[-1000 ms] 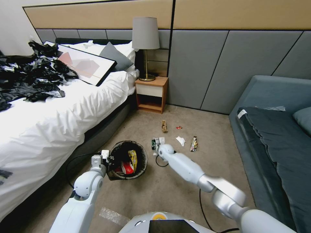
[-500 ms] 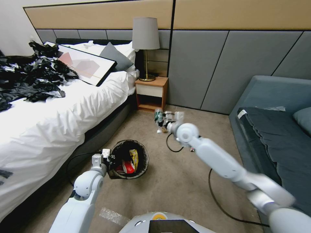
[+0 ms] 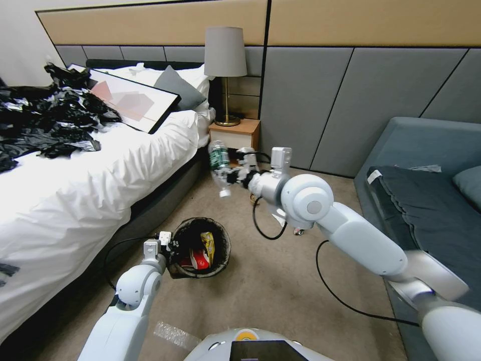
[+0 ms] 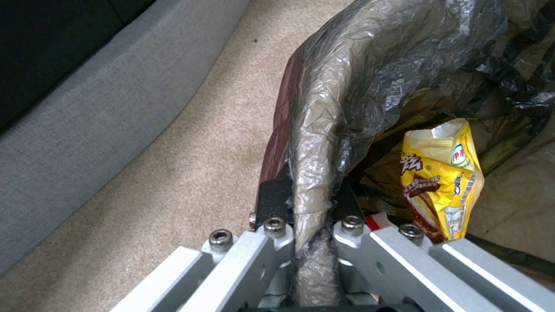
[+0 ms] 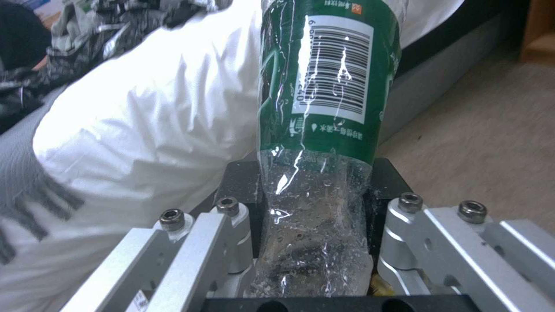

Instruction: Pick up the trash bin, then pick up the garbage from the floor and place it into the trash bin.

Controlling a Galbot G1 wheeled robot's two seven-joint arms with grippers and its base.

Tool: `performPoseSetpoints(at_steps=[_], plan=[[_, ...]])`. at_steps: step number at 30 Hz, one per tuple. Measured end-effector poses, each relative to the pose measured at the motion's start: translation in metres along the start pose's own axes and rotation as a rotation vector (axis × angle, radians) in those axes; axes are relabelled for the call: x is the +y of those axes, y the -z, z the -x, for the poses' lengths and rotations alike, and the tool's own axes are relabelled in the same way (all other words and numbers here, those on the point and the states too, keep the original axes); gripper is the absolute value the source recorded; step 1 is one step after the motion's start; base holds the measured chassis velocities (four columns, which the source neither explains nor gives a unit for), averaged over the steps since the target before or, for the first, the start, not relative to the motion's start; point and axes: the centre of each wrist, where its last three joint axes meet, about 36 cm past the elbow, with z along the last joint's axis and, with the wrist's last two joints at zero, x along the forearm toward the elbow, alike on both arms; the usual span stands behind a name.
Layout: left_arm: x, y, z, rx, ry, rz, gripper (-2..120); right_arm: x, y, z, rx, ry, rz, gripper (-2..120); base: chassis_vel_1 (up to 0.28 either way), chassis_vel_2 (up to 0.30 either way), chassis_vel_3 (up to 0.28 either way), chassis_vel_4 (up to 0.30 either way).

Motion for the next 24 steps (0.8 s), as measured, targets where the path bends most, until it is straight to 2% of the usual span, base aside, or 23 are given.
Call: performPoseSetpoints(at_steps=[7,9,13,15,24], plan=[[0.005,0.002,0.001,-0.003,0.009,0.0,0,0.006,-0.033,0.034,0.106,-0.003,-0.009,26,0.0,0.0,0.0,0.0],[0.006,0.002,0.001,-0.005,0.009,-0.002,0,0.002,-0.052,0.044,0.142,-0.024,-0.022,26,0.0,0.0,0.0,0.0],[0.006,0.003,0.001,-0.005,0.011,-0.003,0,-0.001,-0.064,0.049,0.168,-0.04,-0.024,26,0.0,0.0,0.0,0.0],[0.008,0.003,0.002,-0.007,0.014,-0.005,0,-0.008,-0.083,0.055,0.208,-0.069,-0.025,26,0.0,0.0,0.0,0.0],[0.009,0.003,0.003,-0.005,0.019,-0.013,0,-0.008,-0.107,0.069,0.253,-0.076,-0.011,26,0.0,0.0,0.0,0.0]])
